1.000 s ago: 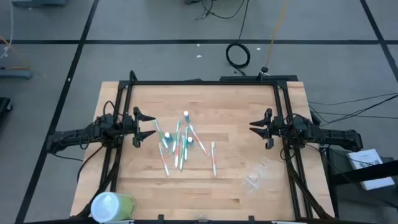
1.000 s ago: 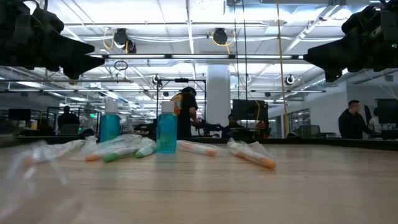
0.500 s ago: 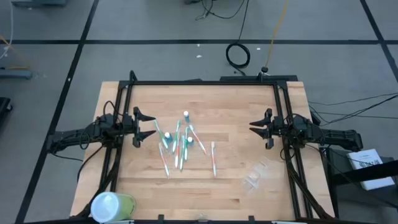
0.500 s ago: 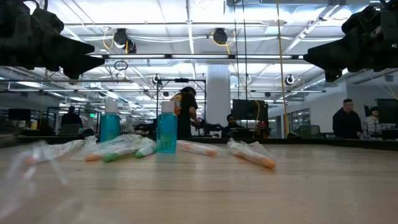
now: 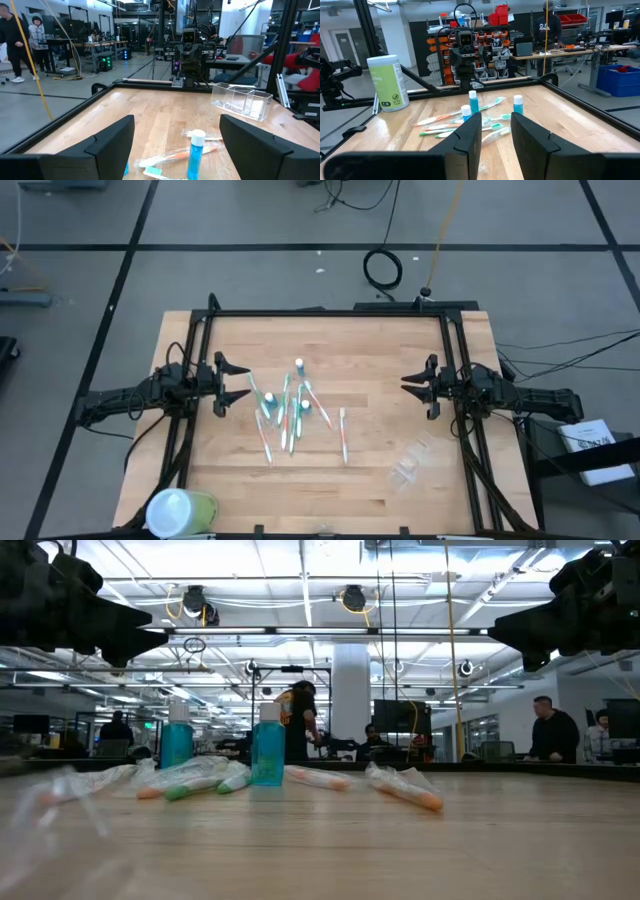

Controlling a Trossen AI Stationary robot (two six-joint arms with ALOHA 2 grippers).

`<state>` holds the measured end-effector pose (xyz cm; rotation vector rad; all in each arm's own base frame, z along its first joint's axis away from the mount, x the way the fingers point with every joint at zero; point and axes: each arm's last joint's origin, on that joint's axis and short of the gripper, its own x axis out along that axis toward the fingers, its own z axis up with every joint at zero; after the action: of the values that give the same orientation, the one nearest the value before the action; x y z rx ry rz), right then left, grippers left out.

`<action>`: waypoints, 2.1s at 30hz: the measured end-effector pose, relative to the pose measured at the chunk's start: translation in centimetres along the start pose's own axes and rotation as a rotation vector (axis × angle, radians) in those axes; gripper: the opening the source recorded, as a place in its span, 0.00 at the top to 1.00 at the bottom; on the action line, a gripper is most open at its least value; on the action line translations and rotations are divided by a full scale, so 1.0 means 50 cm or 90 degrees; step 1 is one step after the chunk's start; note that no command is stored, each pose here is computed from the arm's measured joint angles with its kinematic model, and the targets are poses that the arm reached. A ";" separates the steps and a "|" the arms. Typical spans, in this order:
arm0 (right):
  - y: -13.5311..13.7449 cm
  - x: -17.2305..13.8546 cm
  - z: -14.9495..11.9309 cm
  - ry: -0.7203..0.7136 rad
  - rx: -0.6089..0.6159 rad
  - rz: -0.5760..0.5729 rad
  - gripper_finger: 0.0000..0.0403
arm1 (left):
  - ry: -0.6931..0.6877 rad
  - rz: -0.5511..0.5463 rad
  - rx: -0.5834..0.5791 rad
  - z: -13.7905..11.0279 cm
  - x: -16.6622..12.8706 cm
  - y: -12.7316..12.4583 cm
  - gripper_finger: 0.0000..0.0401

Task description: Pick & Place toothbrushing station

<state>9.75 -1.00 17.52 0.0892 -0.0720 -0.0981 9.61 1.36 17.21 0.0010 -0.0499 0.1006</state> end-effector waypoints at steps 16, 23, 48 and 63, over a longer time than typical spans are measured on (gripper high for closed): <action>0.000 0.000 0.000 0.000 0.000 0.000 0.76 | 0.000 0.000 0.000 0.000 0.000 0.000 0.26; 0.000 0.000 0.000 0.000 0.000 0.000 0.76 | 0.000 0.000 0.000 0.000 0.000 0.000 0.26; 0.000 0.000 0.001 -0.005 0.095 0.001 0.76 | 0.000 0.000 0.000 0.000 0.000 0.000 0.26; 0.000 0.000 0.004 -0.013 0.164 0.003 0.76 | 0.000 0.000 0.000 0.000 0.000 0.000 0.26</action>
<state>9.74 -1.00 17.72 0.3458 -0.1051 -0.0853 9.61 1.37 17.21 0.0010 -0.0497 0.1006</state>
